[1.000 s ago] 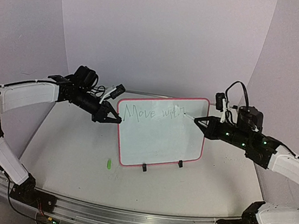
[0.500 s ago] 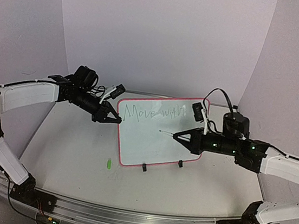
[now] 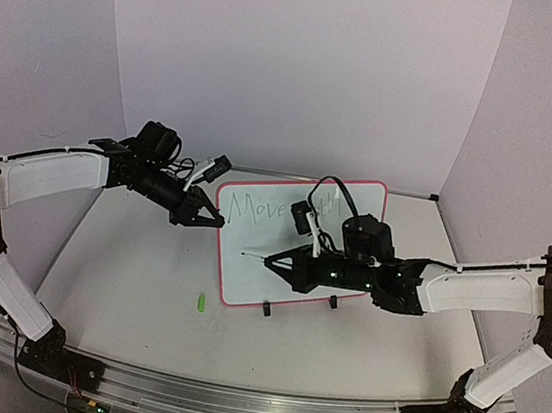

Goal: Write a sentence on the whiteboard

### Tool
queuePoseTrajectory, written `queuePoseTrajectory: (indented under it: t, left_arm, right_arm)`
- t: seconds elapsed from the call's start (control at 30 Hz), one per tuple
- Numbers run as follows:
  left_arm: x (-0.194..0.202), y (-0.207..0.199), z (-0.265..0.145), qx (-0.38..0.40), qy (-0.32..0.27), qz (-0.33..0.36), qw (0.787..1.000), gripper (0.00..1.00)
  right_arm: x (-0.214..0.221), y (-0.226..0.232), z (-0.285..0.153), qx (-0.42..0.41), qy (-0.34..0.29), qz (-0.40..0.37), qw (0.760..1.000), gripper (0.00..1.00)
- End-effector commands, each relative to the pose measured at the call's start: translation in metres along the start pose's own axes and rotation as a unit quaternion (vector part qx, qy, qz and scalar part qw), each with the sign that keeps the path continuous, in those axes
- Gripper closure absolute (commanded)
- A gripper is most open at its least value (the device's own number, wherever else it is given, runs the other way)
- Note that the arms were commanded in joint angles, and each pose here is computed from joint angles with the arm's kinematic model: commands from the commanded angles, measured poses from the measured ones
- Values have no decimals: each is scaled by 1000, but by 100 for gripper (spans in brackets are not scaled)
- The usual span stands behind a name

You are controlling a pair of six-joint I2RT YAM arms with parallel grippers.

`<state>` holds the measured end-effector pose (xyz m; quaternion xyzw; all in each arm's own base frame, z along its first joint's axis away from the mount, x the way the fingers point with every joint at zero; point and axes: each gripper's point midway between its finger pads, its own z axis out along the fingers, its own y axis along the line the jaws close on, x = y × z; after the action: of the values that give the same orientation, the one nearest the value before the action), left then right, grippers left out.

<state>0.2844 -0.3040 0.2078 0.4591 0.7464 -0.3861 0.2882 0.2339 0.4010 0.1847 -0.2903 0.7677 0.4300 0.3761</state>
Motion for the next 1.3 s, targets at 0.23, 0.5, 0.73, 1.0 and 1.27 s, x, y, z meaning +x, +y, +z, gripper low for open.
queuePoseTrajectory:
  t: [0.23,0.5,0.73,1.0,1.27]
  left_arm:
    - [13,13,8,-24,24,2,999,100]
    - [13,13,8,-24,23,2,999,100]
    - [13,13,7,-24,23,3,999,100]
    - [13,12,8,-23,23,3,999,100]
    - [12,13,8,-23,22,4,999,100]
  right_arm:
    - [-40,13,30,-25,-57,1,998,100]
    - [-42,3,43,-6,-60,5,998,100]
    - [-29,-12,45,26,-49,18,998,100]
    - [1,-24,49,36,-12,38,999,100]
    - [27,-29,55,38,17,51,998,100]
